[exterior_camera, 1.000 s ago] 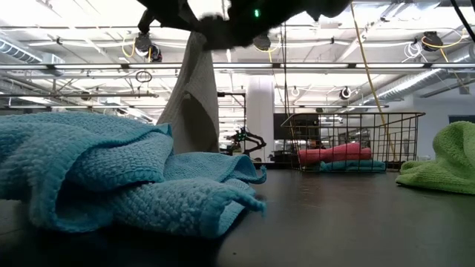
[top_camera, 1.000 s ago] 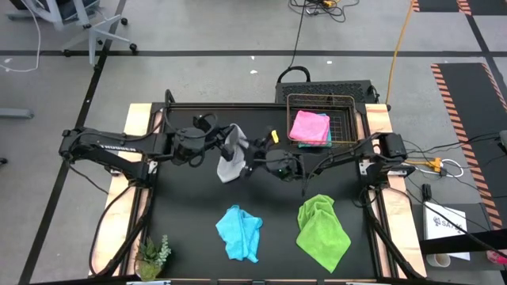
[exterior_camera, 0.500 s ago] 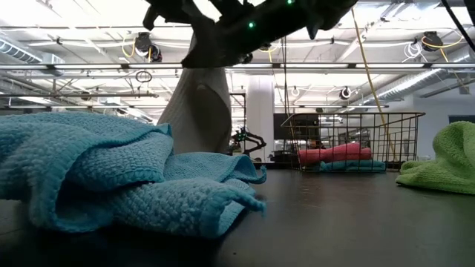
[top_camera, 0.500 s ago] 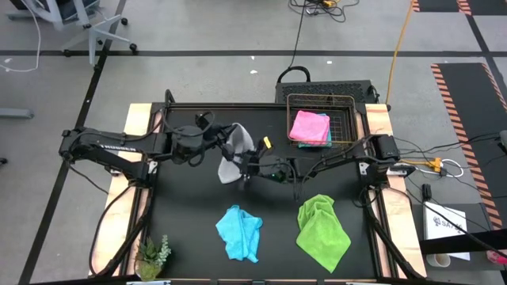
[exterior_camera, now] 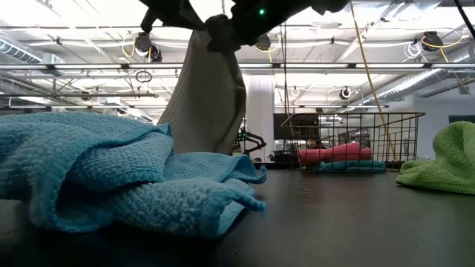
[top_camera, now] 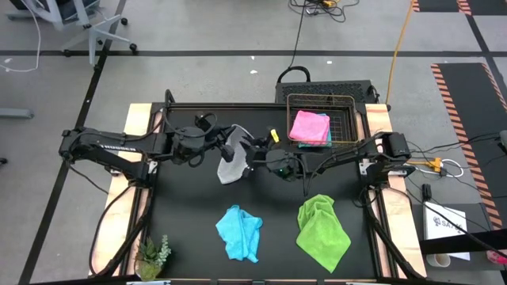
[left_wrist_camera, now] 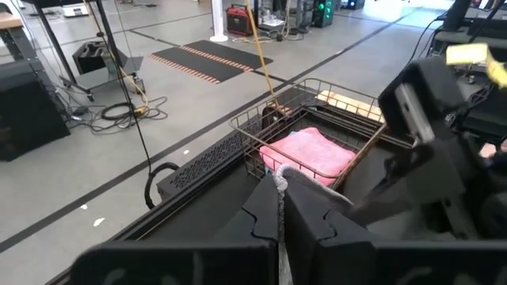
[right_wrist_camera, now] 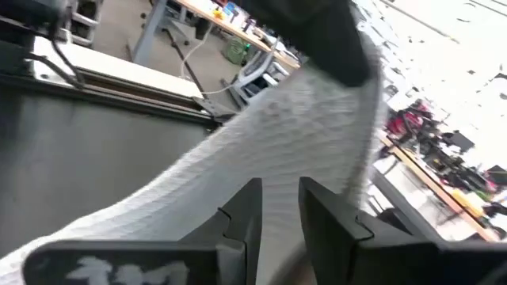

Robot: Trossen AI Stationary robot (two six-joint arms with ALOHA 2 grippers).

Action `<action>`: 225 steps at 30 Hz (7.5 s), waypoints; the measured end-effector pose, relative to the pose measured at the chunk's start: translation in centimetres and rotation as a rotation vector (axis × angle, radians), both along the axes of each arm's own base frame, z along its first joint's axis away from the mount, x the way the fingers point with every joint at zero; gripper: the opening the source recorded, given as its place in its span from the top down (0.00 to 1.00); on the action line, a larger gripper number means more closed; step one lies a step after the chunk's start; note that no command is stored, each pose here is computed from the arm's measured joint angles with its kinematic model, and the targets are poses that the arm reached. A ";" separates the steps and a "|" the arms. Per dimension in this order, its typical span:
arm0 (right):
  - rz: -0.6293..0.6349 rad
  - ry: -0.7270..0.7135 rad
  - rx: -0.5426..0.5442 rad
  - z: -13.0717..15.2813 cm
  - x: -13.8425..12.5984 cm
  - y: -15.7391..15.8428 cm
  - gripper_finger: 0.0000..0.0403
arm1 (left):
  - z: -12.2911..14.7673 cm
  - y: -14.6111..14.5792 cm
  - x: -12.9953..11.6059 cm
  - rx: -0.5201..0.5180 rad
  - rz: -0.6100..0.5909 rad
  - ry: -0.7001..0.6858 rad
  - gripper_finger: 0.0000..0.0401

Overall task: Fold microfiber towels
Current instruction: Fold the gray towel

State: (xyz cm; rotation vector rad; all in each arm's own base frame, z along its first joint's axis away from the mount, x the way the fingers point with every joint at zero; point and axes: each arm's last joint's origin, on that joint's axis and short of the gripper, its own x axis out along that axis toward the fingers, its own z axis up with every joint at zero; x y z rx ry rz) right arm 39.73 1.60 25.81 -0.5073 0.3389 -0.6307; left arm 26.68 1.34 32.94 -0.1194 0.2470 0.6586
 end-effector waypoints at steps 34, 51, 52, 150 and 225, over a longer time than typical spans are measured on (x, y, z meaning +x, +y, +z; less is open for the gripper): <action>-0.130 0.203 -0.124 -0.4 -1.0 -0.8 0.81 | -0.1 -0.1 0.0 0.001 -0.024 0.022 0.96; -0.181 0.197 -0.120 1.3 -2.3 -0.9 0.81 | -0.1 -0.1 0.0 -0.005 -0.021 0.017 0.97; -0.183 0.190 -0.113 1.4 -2.3 -1.0 0.81 | -0.1 -0.1 0.0 -0.005 -0.020 0.017 0.97; 0.239 -0.050 0.480 -1.9 -2.6 2.0 0.96 | 0.0 -0.1 0.0 -0.012 -0.017 -0.004 0.97; 0.229 -0.057 0.371 6.5 -9.7 1.0 1.00 | -13.7 -3.9 3.5 -0.756 -0.058 0.461 0.78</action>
